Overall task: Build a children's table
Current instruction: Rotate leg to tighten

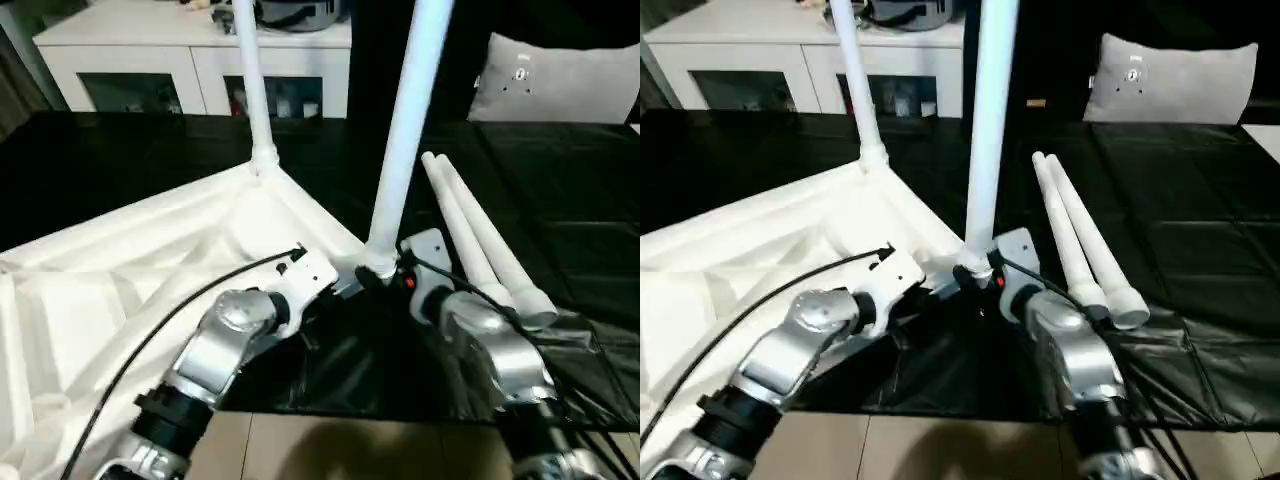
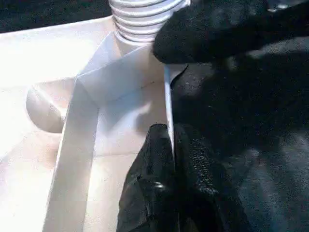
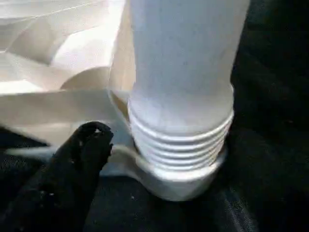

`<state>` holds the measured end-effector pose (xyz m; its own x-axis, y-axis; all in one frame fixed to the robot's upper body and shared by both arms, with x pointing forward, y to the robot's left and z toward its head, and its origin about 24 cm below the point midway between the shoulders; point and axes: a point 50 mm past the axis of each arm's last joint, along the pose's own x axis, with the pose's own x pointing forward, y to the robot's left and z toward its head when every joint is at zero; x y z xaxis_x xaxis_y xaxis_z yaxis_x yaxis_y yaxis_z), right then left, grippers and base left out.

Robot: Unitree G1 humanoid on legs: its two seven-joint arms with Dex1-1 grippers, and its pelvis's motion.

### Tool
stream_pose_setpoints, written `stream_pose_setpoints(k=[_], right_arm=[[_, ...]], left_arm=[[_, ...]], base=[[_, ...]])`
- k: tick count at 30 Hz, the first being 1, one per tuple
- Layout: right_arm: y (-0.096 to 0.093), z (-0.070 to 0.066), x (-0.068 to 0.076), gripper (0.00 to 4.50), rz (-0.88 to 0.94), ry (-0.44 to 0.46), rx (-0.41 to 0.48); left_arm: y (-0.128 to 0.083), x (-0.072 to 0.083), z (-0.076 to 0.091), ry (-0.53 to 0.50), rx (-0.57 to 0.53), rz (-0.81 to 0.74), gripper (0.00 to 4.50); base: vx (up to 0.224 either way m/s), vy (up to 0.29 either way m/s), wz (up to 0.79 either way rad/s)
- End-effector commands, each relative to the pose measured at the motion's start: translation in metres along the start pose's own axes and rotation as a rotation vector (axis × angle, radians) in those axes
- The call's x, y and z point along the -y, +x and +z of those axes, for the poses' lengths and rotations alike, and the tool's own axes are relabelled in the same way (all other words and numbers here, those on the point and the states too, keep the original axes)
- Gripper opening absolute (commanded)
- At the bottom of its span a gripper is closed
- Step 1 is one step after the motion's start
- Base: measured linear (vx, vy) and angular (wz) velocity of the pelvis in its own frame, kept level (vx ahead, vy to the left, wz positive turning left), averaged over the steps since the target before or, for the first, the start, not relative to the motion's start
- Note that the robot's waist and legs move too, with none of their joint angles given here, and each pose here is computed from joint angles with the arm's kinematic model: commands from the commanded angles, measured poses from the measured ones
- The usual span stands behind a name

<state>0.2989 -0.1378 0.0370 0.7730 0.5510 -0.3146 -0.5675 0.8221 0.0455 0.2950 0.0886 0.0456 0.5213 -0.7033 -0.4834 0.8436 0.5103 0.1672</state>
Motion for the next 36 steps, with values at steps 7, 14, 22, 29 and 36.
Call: stream_pose_setpoints(k=[7, 14, 22, 29, 36], right_arm=[[-0.027, 0.016, 0.01, 4.47, 0.213, -0.175, 0.06], [-0.036, 0.022, 0.012, 4.47, 0.364, -0.26, 0.025], [-0.043, 0.018, 0.006, 3.74, 0.544, -0.286, -0.046], [-0.042, 0.014, 0.002, 3.16, 0.584, -0.268, -0.062], [-0.043, 0.007, -0.001, 2.76, 0.62, -0.235, -0.08]], left_arm=[[-0.014, 0.001, -0.021, 0.177, -0.067, -0.251, 0.0], [-0.021, -0.002, -0.023, 0.245, -0.079, -0.387, 0.0], [-0.027, -0.002, -0.023, 0.308, -0.106, -0.513, 0.0], [-0.029, -0.002, -0.022, 0.309, -0.092, -0.552, 0.0], [-0.03, -0.001, -0.023, 0.297, -0.088, -0.567, 0.0]], base=[[0.042, -0.009, -0.01], [0.0, 0.0, 0.0], [0.0, 0.0, 0.0], [0.0, 0.0, 0.0], [0.0, 0.0, 0.0]])
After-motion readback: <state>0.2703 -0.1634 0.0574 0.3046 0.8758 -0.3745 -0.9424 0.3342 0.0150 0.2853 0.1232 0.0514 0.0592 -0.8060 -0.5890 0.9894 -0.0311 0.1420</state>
